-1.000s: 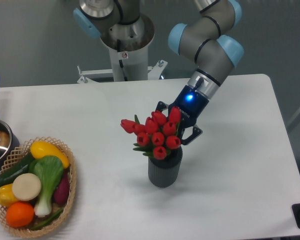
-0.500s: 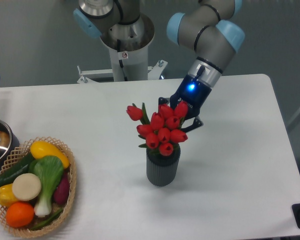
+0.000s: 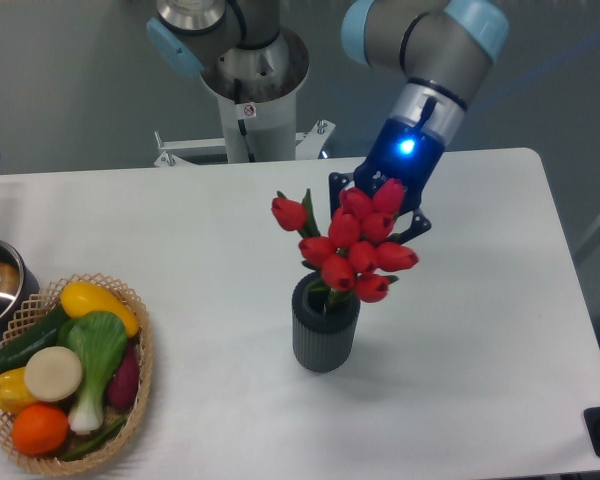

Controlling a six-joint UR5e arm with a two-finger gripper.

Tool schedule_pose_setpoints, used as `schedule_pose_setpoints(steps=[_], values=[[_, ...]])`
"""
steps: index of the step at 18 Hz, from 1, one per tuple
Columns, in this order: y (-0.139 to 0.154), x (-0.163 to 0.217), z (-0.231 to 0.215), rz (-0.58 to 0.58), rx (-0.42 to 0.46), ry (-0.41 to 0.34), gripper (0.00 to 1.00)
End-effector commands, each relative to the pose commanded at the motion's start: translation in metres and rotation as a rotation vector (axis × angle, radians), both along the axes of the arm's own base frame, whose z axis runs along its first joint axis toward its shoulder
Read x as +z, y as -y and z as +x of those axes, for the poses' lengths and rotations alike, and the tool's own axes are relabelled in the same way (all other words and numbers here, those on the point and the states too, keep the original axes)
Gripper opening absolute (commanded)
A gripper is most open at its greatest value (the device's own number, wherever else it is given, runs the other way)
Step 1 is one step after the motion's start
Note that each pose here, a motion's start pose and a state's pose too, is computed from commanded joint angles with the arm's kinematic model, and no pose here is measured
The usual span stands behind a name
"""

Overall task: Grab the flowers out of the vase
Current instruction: 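Lift the gripped tulip bunch upward out of the grey vase, then carry the tulip bunch up and away from the vase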

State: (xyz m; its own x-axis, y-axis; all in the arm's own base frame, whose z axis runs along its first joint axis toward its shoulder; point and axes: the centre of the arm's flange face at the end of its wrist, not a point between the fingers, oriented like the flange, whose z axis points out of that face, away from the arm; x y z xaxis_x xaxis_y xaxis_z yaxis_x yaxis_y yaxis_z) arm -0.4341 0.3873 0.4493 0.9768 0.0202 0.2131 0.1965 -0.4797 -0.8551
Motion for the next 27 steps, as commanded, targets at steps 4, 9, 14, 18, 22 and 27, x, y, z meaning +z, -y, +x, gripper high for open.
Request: schedule_pose_setpoints(steps=[4,9,14,18,22,27], values=[[-0.001,0.038,-0.01,0.026,0.074,0.079,0.0],[0.006,0.049,-0.016,0.06,0.098,0.137,0.0],[0.012,0.058,-0.013,0.066,0.109,0.133,0.0],[0.026,0.066,-0.02,0.069,0.137,0.105,0.0],[0.055,0.1,-0.044,0.087,0.186,0.001,0.0],[0.077,0.097,-0.065,0.024,0.202,-0.153,0.0]])
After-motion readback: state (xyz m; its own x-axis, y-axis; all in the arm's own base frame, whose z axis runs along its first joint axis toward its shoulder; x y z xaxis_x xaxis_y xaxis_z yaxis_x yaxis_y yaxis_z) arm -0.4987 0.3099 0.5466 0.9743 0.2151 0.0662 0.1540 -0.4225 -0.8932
